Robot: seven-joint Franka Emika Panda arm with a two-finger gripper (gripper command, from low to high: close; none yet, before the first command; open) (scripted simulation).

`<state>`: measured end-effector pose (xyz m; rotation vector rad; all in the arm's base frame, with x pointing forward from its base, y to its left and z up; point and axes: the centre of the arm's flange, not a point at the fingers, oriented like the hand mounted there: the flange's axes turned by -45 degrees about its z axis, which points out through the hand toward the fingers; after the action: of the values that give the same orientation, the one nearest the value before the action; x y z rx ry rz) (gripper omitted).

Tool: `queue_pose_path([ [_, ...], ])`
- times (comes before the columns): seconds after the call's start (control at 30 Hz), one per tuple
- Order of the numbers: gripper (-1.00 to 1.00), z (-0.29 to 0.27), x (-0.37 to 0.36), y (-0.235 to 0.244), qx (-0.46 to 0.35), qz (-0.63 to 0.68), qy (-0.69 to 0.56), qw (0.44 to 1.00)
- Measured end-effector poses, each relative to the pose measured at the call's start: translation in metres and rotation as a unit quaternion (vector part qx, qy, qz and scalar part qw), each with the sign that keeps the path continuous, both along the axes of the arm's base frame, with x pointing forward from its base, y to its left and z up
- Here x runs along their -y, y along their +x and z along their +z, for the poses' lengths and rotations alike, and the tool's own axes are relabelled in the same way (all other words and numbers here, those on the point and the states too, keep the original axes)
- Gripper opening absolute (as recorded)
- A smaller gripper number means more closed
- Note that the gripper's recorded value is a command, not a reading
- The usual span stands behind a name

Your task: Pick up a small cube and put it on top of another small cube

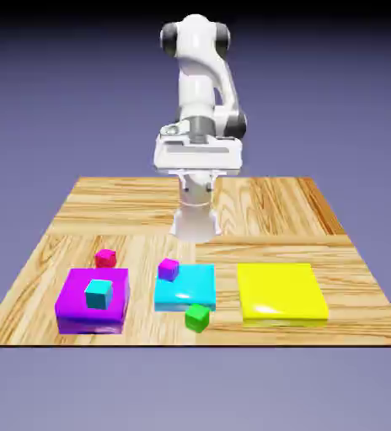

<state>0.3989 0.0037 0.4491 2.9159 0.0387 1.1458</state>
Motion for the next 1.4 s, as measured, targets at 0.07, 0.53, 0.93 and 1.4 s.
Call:
queue_pose_path([
  [0.07, 0.00, -0.016, 0.002, 0.015, -0.040, -0.021, 0.011, 0.999],
  [0.53, 0.00, -0.162, 0.016, 0.093, -0.309, -0.179, 0.094, 0.929],
  [0.93, 0.00, -0.293, 0.016, 0.106, -0.452, -0.267, 0.140, 0.839],
  [1.4, -1.00, -0.209, 0.123, 0.125, -0.406, -0.454, 0.225, 0.760],
])
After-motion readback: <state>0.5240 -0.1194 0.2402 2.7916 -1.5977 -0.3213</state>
